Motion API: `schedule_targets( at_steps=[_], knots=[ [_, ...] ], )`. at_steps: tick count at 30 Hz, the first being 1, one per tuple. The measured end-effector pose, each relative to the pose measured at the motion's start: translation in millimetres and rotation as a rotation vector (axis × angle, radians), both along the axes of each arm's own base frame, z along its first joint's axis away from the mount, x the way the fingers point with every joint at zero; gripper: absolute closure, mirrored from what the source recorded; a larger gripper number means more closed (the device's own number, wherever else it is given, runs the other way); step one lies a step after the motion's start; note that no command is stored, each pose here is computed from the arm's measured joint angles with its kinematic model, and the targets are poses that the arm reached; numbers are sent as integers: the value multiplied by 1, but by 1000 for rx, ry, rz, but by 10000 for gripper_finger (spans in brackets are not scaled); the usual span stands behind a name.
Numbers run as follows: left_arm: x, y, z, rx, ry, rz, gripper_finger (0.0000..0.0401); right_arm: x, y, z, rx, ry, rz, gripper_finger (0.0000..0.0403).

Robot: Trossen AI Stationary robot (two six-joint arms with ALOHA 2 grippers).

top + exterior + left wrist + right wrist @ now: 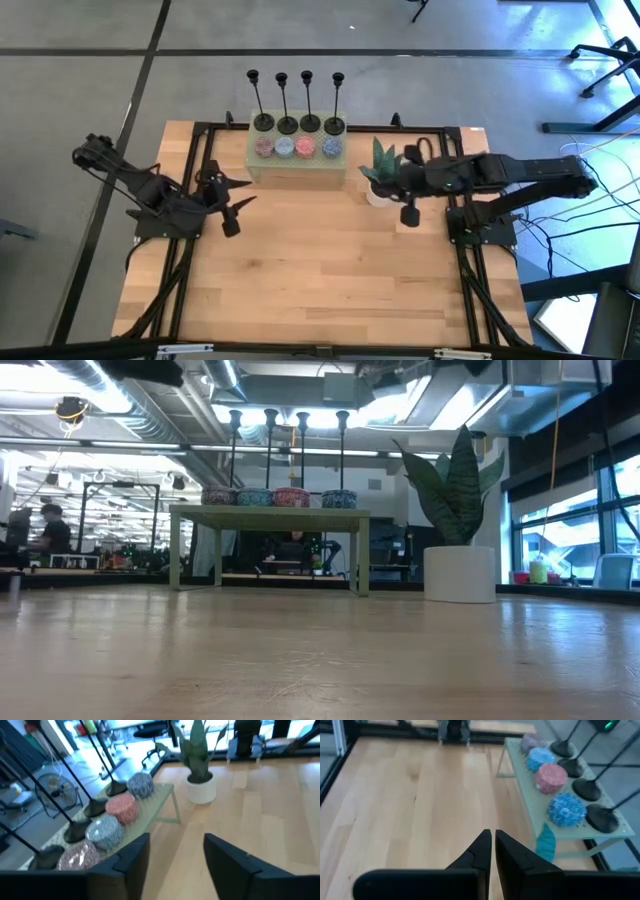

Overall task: Pick & Place candle stick holders
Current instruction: Return to Home Position

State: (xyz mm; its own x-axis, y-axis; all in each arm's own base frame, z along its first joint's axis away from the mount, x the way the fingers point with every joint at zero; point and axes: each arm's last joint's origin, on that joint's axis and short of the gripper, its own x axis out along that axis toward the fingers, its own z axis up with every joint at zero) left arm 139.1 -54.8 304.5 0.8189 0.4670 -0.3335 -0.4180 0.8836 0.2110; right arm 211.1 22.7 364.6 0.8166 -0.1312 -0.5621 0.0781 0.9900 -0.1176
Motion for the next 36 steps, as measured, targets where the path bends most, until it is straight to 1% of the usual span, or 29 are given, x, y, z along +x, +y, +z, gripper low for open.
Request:
schedule_targets(
  at_steps=[4,8,10,12,14,17,19,23,27,32,34,36],
  knots=[
    [-8,5,9,26,-40,-21,261,-23,-1,-9,2,-77,-24,376],
    [-21,12,16,10,-86,-30,291,-42,-3,-24,13,-143,-10,376],
    [-27,15,11,2,-88,-50,302,-49,-3,-35,16,-162,-6,376],
    [-30,17,0,-1,-78,-78,311,-54,-4,-51,11,-165,-3,375],
    [-31,17,-11,-1,-89,-101,318,-58,-5,-67,-13,-175,12,375],
    [-32,17,-23,22,-108,-138,327,-63,-5,-87,-55,-184,74,375],
    [-34,18,-27,44,-123,-163,331,-67,-5,-94,-78,-191,125,375],
    [-41,21,-36,106,-131,-218,337,-78,-6,-89,-64,-268,159,375],
    [-49,25,-47,103,-187,-263,338,-90,-6,-89,-26,-321,215,375],
    [-58,29,-63,103,-305,-295,338,-100,-7,-98,-19,-354,229,375],
    [-59,30,-67,136,-374,-329,338,-102,-7,-103,-19,-371,230,375],
    [-60,29,-71,181,-440,-390,338,-103,-7,-108,-16,-383,242,375]
  ],
)
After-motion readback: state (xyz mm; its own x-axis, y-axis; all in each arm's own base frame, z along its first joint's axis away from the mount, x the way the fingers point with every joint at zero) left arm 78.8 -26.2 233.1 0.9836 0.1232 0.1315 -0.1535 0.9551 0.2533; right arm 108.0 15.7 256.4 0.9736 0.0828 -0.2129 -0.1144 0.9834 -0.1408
